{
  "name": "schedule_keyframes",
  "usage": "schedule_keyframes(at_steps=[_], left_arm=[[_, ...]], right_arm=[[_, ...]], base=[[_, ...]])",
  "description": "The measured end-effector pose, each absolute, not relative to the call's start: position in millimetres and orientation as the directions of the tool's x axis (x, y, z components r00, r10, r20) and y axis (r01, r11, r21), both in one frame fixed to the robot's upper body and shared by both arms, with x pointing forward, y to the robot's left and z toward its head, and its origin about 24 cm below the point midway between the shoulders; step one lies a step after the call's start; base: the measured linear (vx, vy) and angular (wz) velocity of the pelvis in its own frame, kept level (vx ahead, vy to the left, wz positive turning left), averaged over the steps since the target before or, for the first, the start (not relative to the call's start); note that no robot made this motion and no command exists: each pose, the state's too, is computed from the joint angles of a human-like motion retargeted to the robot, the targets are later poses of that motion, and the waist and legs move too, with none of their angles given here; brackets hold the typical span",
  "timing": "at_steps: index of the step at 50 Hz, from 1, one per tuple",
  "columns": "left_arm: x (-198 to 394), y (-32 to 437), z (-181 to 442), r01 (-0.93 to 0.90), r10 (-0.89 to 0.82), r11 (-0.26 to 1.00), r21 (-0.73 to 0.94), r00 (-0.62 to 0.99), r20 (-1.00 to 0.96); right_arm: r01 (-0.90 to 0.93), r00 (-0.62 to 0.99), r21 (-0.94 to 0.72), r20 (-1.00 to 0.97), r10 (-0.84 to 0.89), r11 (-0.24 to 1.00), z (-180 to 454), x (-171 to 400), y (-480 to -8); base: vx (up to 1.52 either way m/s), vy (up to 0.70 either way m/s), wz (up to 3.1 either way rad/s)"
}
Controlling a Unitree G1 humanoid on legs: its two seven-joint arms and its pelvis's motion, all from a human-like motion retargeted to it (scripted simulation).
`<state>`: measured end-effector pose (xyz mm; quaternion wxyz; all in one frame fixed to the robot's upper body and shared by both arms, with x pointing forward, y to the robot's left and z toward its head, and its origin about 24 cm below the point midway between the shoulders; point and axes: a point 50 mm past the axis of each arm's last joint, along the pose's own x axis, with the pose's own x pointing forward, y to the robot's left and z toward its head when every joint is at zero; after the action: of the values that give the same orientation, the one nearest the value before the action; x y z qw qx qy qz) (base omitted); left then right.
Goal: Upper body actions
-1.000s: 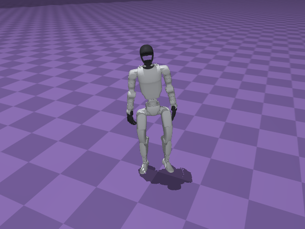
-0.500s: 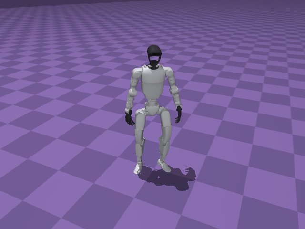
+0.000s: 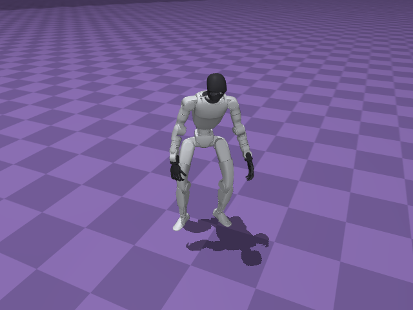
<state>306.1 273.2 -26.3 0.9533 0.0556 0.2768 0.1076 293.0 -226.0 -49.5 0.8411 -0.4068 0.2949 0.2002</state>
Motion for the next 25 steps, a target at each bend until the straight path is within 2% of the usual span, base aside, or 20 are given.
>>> schedule_keyframes(at_steps=[5,9,16,25], left_arm=[[354,244,23,-0.091,0.142,0.984,0.155,0.924,-0.355],[380,218,61,-0.027,0.071,0.981,0.190,0.971,-0.229],[406,178,112,0.055,-0.044,0.972,0.227,0.998,-0.055],[421,152,169,0.088,-0.126,0.941,0.327,0.987,0.098]], right_arm=[[-0.493,0.863,-0.707,-0.473,0.179,0.507,13,346,-206],[-0.434,0.901,-0.736,-0.357,0.247,0.520,55,372,-189],[-0.336,0.929,-0.768,-0.173,0.329,0.545,114,394,-171],[-0.206,0.924,-0.786,0.039,0.379,0.583,176,407,-163]], base=[[-0.45,-0.17,-0.31],[-0.37,-0.09,-0.28],[-0.24,-0.06,-0.24],[-0.11,-0.02,-0.19]])
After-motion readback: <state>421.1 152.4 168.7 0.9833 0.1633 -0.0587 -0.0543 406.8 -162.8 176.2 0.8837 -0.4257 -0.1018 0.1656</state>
